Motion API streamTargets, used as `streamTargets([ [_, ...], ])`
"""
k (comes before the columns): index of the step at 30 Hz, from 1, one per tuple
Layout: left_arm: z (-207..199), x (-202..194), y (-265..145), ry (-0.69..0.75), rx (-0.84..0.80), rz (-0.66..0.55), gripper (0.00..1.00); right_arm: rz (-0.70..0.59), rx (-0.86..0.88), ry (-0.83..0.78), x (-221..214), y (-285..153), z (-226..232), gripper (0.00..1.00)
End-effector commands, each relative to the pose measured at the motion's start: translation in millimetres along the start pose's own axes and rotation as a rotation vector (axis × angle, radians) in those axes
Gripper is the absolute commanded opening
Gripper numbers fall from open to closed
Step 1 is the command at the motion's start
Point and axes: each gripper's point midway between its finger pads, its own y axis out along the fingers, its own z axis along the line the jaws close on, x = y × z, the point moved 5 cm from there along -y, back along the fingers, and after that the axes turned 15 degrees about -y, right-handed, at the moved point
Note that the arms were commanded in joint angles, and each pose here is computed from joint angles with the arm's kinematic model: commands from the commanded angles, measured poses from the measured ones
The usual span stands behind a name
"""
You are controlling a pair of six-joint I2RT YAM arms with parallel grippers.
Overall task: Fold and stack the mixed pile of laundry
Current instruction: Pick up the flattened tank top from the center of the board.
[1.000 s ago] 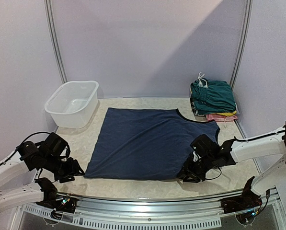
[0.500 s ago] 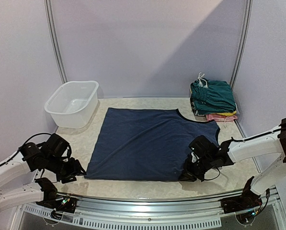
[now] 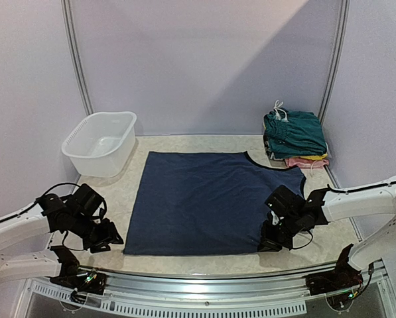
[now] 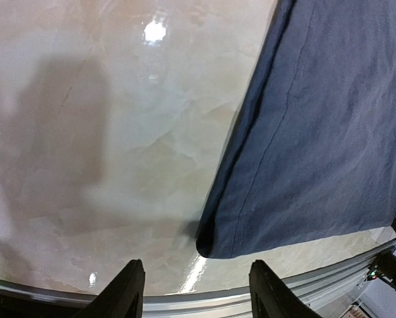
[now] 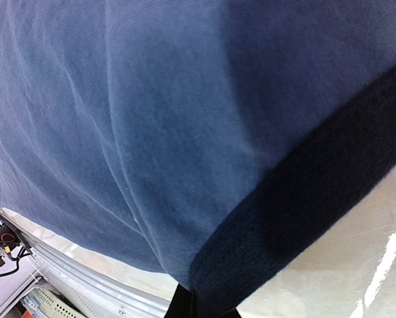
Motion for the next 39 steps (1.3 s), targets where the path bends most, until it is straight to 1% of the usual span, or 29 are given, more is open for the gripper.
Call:
streamTargets([
  [1,-1.2,-5.7,9.3,0.03,0.007,0.026,0.53,0.007,-0.035,-0.009,-0.9,1.2,-3.1,0.0],
  [8,0.6,-15.9,20.6,0.054,0.03,0.049,0.51,0.019,-0.045,-0.015,-2.2,3.4,-5.5,0.0],
  [17,-1.4,-21.6,34.0,0.076,0.054,0.065,0.41,0.022,-0.045,-0.019,-2.5,6.2,-6.7,0.0],
  [21,1.9,-23.8,39.9,0.075,0.084,0.072,0.28,0.023,-0.043,-0.021,-2.3,7.0,-6.2,0.0],
  [24,2.2,-25.6,41.1,0.078,0.095,0.07,0.22,0.023,-0.044,-0.02,-2.4,6.9,-6.3,0.0],
  [26,1.2,-26.5,40.5,0.078,0.092,0.064,0.15,0.023,-0.043,-0.021,-2.3,6.7,-6.0,0.0],
  [29,-4.3,-26.2,36.9,0.077,0.068,0.045,0.01,0.024,-0.046,-0.024,-2.3,4.6,-5.2,0.0],
  [39,-17.7,-27.7,13.6,0.08,0.045,0.023,0.0,0.035,-0.078,-0.043,-6.4,-12.7,-5.5,0.0],
])
